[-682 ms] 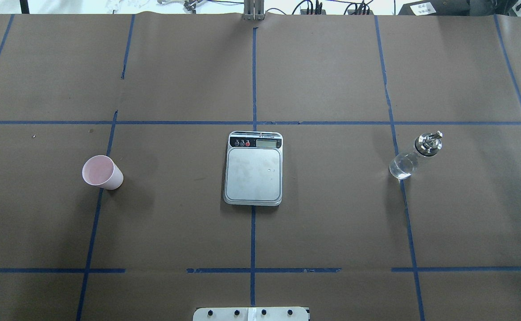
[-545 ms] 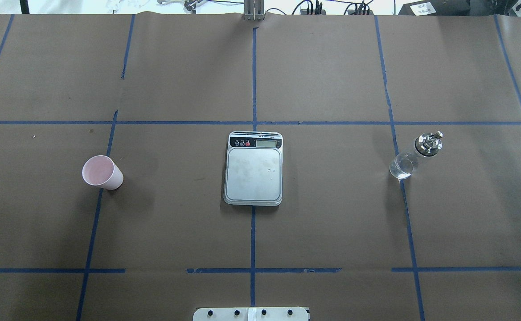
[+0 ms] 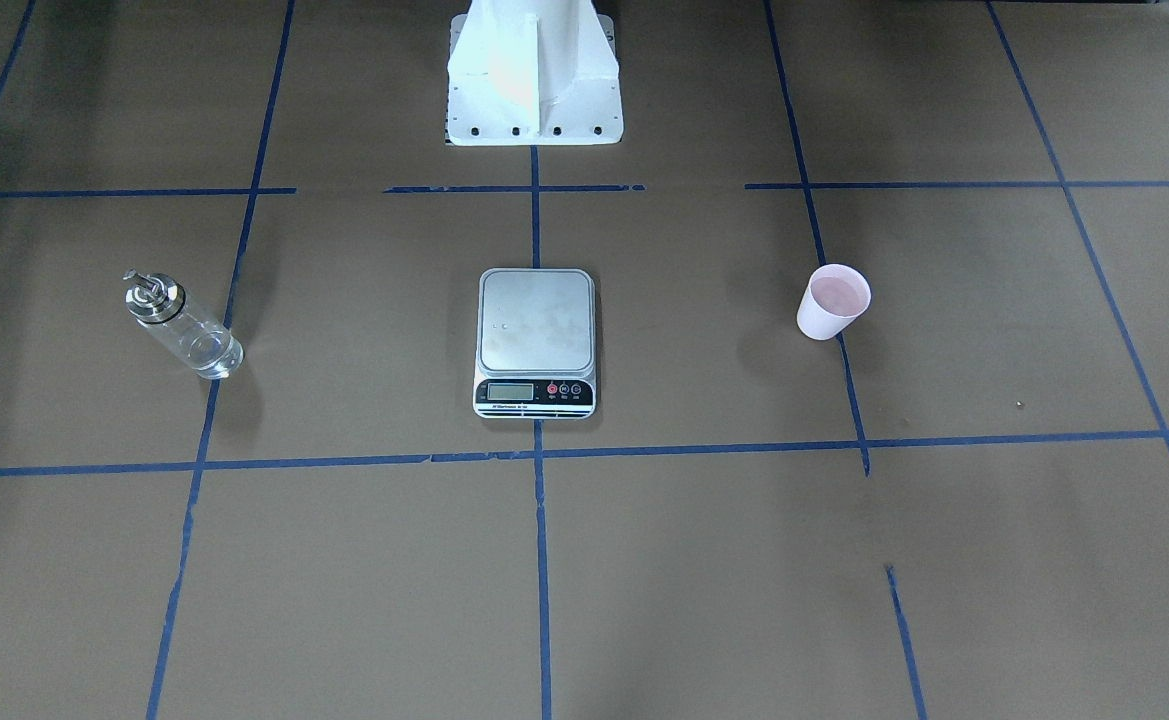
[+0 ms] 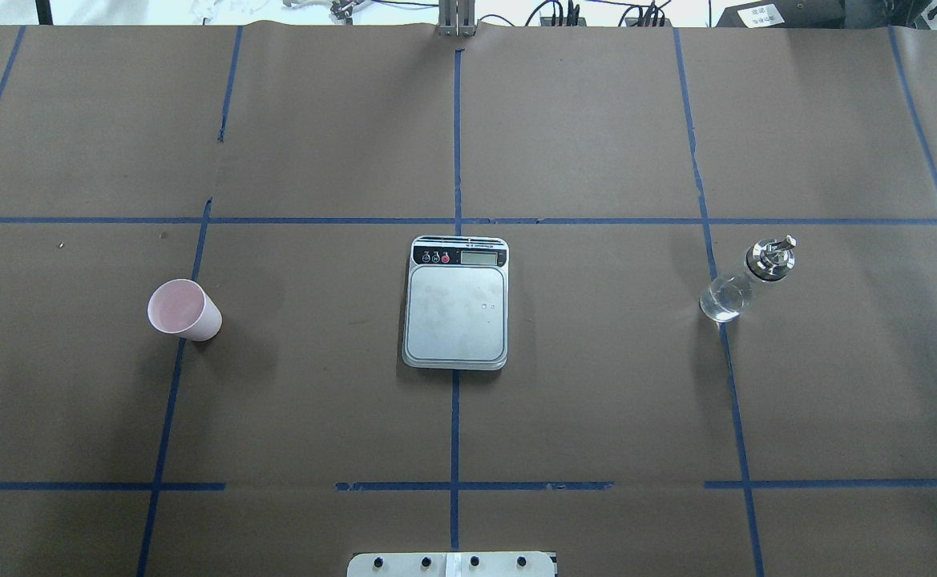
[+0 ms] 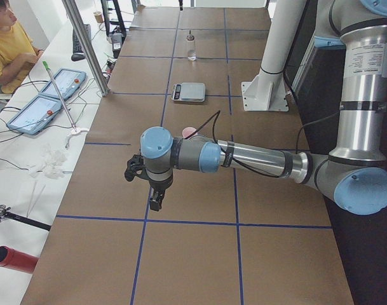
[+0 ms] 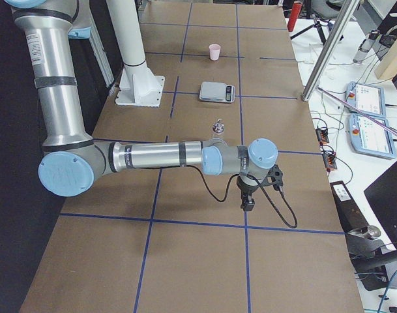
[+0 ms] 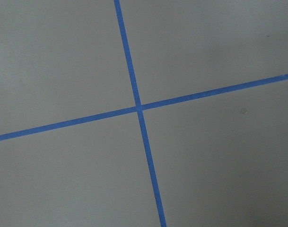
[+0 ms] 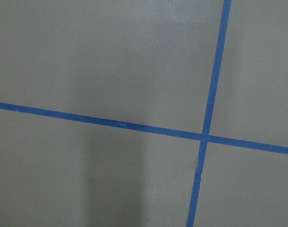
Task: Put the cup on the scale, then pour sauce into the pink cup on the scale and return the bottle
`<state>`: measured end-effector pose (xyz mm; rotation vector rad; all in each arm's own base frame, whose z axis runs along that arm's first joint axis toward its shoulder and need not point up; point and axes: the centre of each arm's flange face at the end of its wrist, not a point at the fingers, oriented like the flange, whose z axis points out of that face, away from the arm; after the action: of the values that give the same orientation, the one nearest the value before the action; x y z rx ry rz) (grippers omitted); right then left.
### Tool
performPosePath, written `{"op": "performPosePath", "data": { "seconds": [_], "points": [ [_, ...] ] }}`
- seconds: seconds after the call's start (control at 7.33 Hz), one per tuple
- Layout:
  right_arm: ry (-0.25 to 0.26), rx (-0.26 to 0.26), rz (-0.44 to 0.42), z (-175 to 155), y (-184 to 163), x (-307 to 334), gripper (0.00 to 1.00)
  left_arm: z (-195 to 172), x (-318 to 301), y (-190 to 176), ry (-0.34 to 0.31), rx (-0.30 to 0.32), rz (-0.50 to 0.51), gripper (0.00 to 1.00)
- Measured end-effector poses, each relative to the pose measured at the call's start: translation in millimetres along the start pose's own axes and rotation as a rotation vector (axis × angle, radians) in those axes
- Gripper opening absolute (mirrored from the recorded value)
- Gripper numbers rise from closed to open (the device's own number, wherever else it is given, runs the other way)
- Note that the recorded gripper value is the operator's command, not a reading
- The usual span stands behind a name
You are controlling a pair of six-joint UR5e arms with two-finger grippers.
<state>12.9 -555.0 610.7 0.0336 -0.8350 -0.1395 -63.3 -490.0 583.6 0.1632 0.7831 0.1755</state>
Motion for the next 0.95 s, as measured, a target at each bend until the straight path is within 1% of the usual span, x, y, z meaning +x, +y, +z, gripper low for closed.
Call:
{"op": "performPosePath", "data": {
  "seconds": [0.27,0.41,0.55,0.68,0.95],
  "points": [
    [-0.002,0.007,-0.001,-2.5,1.9,-3.5,1.0,-1.3,14.7,-6.1,0.015,0.029,0.052,1.0],
    [-0.003,0.011,-0.002,-4.5,2.2,-6.3,1.0,3.5,32.6,-10.3,0.051,0.036,0.095,1.0],
    [-0.006,0.018,-0.005,-7.4,2.3,-10.4,1.0,12.2,51.2,-13.0,0.086,0.026,0.129,1.0],
    [-0.008,0.023,-0.007,-9.9,2.3,-14.0,1.0,22.2,73.0,-17.0,0.111,0.008,0.142,1.0],
    [-0.01,0.021,-0.017,-8.6,1.4,-19.8,1.0,45.5,153.7,-26.4,0.151,-0.047,0.102,1.0]
  ]
}}
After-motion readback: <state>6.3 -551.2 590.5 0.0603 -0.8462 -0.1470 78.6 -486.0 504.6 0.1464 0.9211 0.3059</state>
